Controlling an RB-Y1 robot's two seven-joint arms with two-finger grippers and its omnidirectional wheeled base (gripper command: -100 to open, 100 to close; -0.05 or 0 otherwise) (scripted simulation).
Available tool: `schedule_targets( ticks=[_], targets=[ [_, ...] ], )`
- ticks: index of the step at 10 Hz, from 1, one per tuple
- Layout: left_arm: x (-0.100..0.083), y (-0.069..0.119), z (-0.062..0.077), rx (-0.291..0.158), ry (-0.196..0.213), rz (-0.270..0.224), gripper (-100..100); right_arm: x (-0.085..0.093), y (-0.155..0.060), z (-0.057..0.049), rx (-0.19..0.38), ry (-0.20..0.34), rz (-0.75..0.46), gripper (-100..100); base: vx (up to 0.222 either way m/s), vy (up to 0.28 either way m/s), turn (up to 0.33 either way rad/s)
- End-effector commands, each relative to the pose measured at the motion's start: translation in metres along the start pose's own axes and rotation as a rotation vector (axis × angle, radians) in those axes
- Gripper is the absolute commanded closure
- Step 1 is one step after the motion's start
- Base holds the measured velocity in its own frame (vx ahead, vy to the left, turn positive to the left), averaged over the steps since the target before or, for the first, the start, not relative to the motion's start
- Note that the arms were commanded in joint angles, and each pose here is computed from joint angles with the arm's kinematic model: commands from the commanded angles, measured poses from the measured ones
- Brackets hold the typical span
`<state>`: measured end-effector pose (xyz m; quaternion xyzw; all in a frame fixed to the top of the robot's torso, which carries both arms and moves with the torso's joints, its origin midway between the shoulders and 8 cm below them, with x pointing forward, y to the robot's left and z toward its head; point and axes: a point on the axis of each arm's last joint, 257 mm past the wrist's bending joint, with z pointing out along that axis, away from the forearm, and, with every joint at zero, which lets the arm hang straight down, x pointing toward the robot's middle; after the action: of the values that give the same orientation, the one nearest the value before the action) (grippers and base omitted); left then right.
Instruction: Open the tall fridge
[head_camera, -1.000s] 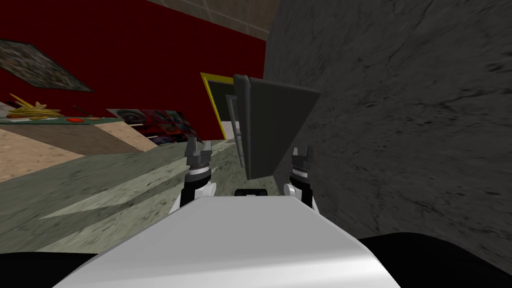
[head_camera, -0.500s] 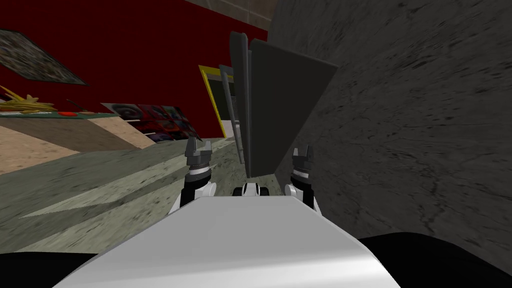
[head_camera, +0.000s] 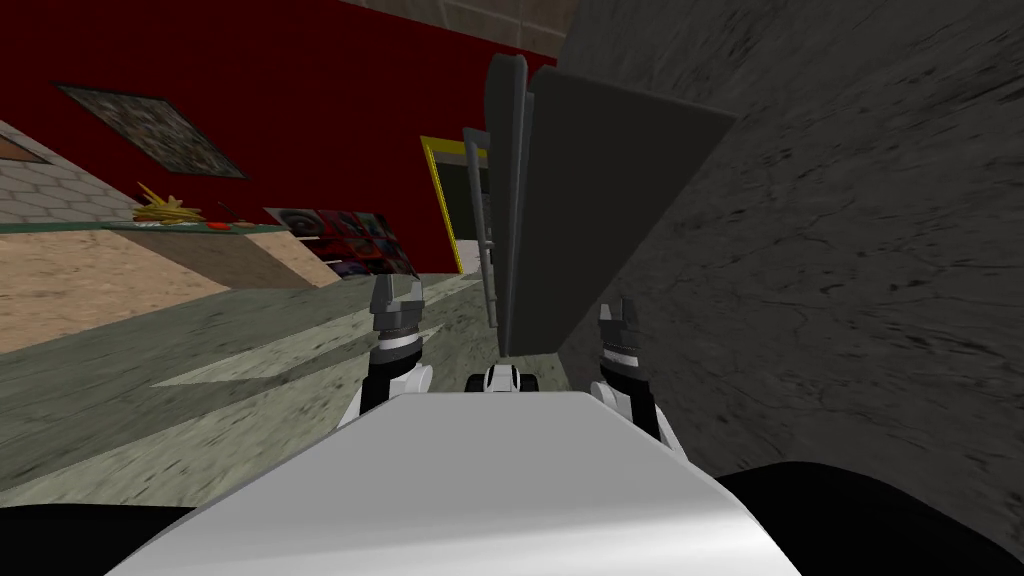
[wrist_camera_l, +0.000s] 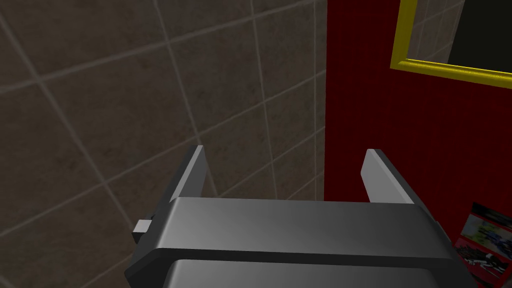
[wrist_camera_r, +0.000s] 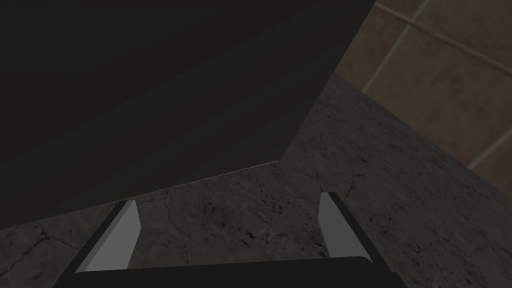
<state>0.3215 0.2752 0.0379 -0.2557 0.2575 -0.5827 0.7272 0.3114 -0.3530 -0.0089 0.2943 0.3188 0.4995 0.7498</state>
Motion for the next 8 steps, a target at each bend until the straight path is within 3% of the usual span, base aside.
schedule_targets(
  ticks=[1, 2, 5, 8],
  targets=[
    [0.000, 0.000, 0.000, 0.000, 0.000, 0.000, 0, -0.029, -0.003, -0.013, 0.041, 0.003, -0.108, -100, 0.029, 0.068, 0.164],
    [0.000, 0.000, 0.000, 0.000, 0.000, 0.000, 0, -0.034, -0.002, -0.013, 0.040, 0.000, -0.120, -100, 0.020, 0.044, 0.095],
    [0.000, 0.000, 0.000, 0.000, 0.000, 0.000, 0, -0.069, -0.006, -0.029, 0.101, -0.002, -0.263, -100, 0.029, 0.047, 0.144],
    [0.000, 0.000, 0.000, 0.000, 0.000, 0.000, 0, -0.094, -0.003, -0.038, 0.132, -0.008, -0.359, -100, 0.041, 0.053, 0.151]
  ],
)
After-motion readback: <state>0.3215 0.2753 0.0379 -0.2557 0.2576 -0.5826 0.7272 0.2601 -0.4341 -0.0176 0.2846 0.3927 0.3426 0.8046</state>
